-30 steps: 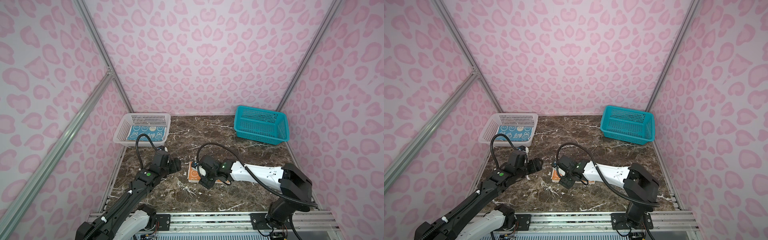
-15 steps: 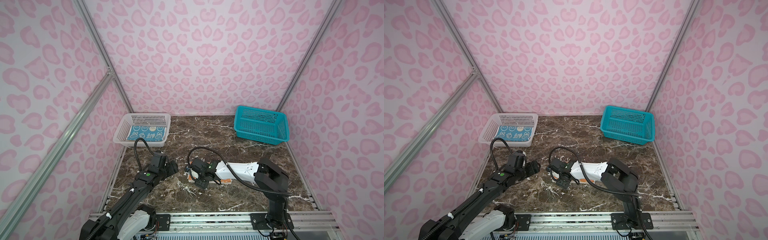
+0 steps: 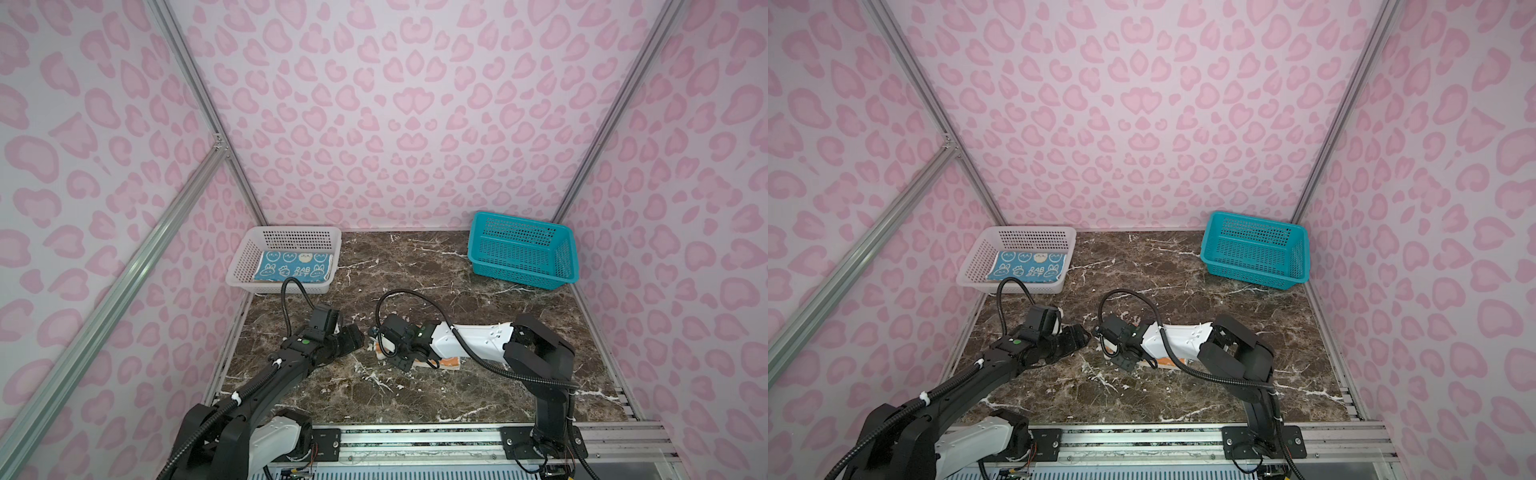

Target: Fold and stack the towels

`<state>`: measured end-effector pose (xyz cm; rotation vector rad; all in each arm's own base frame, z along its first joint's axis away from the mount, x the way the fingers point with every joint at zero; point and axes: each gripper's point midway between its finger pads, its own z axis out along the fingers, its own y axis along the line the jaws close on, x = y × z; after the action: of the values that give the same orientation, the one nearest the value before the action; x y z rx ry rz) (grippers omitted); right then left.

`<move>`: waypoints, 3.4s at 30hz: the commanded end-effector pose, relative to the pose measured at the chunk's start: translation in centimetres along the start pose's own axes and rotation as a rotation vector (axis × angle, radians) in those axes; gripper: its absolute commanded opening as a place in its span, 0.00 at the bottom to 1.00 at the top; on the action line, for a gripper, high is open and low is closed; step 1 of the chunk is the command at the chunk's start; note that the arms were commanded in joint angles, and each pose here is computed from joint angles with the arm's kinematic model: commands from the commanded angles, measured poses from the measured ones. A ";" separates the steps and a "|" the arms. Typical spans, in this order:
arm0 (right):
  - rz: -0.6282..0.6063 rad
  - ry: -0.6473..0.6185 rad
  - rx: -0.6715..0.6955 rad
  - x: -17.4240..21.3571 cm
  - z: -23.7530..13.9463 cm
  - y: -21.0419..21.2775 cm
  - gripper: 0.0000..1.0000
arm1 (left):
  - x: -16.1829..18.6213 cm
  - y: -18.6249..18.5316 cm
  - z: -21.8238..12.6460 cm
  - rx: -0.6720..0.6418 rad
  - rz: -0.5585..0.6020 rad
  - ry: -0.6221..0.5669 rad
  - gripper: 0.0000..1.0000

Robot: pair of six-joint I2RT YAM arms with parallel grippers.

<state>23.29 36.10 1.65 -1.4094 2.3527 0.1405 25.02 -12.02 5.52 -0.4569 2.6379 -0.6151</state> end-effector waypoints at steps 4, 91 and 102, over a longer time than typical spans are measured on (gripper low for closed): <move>0.095 -0.021 -0.100 0.8 -0.4 0.1 0.13 | 0.1 -3.3 1.3 0.165 -0.025 0.063 0.84; 0.482 -0.753 0.081 -6.5 -17.1 -8.6 0.98 | -21.9 -13.3 -4.9 -0.052 0.648 -0.105 0.03; 0.434 -0.764 -0.058 -8.7 -16.1 -6.4 0.98 | -30.0 -7.3 -7.4 -0.189 0.553 -0.226 0.03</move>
<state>28.02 34.53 19.33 -0.6367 1.9947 0.6687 48.83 -5.64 24.13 0.1586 2.4436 -0.1796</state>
